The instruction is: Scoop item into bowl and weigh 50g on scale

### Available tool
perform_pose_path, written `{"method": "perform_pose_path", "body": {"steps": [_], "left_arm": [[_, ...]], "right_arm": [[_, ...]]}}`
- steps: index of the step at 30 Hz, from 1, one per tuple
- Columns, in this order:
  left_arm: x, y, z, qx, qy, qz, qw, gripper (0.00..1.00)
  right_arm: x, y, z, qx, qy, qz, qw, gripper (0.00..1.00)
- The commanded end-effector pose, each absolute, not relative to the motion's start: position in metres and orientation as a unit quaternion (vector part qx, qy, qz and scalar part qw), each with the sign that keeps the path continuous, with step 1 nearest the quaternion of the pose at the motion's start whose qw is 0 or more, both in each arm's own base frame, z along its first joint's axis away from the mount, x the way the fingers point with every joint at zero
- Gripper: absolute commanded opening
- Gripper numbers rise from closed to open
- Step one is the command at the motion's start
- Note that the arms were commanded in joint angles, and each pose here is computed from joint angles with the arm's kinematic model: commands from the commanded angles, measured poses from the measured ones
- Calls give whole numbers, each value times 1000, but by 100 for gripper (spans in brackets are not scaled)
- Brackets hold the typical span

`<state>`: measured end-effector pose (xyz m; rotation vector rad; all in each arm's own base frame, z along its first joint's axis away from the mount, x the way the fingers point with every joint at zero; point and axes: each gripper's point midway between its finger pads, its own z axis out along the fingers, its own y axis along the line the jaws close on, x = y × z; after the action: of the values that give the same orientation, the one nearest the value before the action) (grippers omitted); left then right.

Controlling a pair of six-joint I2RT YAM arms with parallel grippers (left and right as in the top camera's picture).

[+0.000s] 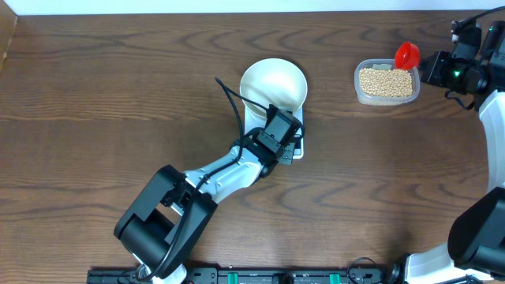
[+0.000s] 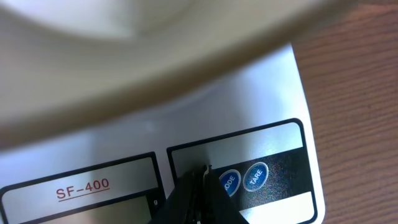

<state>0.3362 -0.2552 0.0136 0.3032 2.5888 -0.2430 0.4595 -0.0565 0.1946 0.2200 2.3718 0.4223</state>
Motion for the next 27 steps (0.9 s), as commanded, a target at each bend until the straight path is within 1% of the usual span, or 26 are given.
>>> {"method": "perform_pose_path", "body": {"steps": [1,10,17,27], "left_arm": [[307,-222,-37,116,974,-14,193,7],[305,-217,-39,114,975,-2,189,7],[312,-208,-38,108,972,25,208,7],[317,-212,-36,106,970,20,219,7]], "right_arm": [[460,-53,200,72,916,166,358,1],[460,-53,200,71,916,165,358,1],[460,-53,200,71,916,166,358,1],[460,-51,200,70,916,169,358,1]]}}
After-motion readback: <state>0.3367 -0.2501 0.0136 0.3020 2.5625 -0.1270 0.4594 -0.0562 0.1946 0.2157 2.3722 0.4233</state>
